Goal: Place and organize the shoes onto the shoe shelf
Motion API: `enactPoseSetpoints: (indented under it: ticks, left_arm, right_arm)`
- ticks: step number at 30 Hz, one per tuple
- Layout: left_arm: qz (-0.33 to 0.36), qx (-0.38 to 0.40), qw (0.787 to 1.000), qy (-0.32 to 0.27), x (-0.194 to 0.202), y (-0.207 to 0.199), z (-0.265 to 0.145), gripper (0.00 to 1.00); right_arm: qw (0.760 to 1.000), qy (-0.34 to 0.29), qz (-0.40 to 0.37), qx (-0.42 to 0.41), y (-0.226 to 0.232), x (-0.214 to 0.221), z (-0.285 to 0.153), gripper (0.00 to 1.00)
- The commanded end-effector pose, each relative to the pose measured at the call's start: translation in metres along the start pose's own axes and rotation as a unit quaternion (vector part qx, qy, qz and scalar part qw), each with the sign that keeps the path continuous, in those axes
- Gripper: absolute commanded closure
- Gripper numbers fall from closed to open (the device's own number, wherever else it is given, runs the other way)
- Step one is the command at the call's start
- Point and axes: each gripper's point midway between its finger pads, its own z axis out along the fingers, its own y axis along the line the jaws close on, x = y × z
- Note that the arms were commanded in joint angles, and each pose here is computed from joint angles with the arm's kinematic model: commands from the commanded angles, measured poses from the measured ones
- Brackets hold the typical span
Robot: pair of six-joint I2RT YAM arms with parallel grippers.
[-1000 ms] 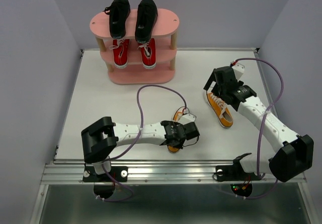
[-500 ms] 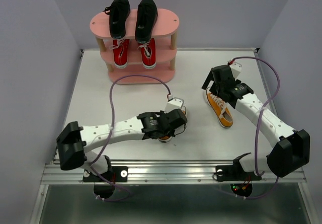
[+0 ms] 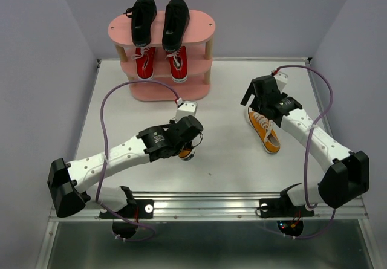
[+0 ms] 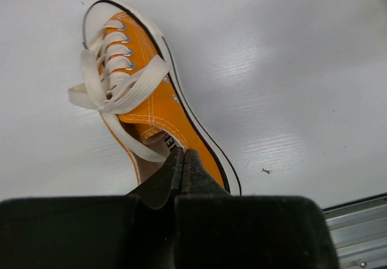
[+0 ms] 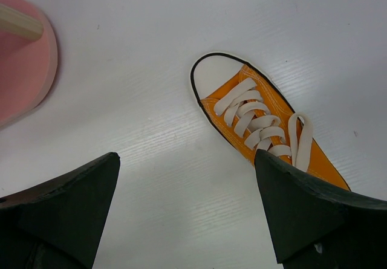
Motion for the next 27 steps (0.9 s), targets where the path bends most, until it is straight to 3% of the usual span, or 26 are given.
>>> enactPoseSetpoints:
  ticks: [1, 6, 13, 14, 16, 17, 19, 27]
  left_arm:
    - [-0.016, -0.006, 0.999, -0.048, -0.017, 0.006, -0.005, 1.00]
    - [-0.001, -0.003, 0.999, -0.047, -0.004, 0.006, 0.009, 1.00]
    - [-0.028, 0.023, 0.999, 0.033, 0.050, -0.013, 0.039, 0.99]
    - [-0.032, 0.028, 0.998, 0.047, 0.059, -0.016, 0.040, 0.76]
    - [-0.041, 0.024, 0.997, 0.059, 0.069, -0.019, 0.043, 0.48]
    - [-0.043, 0.021, 0.997, 0.062, 0.072, -0.019, 0.044, 0.29]
    - [-0.052, 0.016, 0.996, 0.067, 0.077, -0.019, 0.044, 0.13]
    - [-0.098, 0.002, 0.991, 0.095, 0.101, -0.017, 0.040, 0.01]
  right_arm:
    - [0.999, -0.023, 0.012, -0.028, 0.018, -0.024, -0.003, 0.01]
    - [0.999, -0.023, 0.010, -0.033, 0.020, -0.024, -0.004, 0.01]
    - [0.999, -0.017, 0.003, -0.034, 0.019, -0.020, -0.001, 0.01]
    - [0.999, -0.015, 0.001, -0.034, 0.019, -0.019, -0.001, 0.01]
    - [0.999, -0.011, -0.001, -0.037, 0.021, -0.017, 0.000, 0.01]
    - [0.999, -0.011, -0.003, -0.039, 0.022, -0.017, 0.000, 0.01]
    - [0.999, -0.008, -0.009, -0.041, 0.023, -0.016, 0.001, 0.01]
    - [0.998, -0.004, -0.018, -0.053, 0.026, -0.016, -0.002, 0.01]
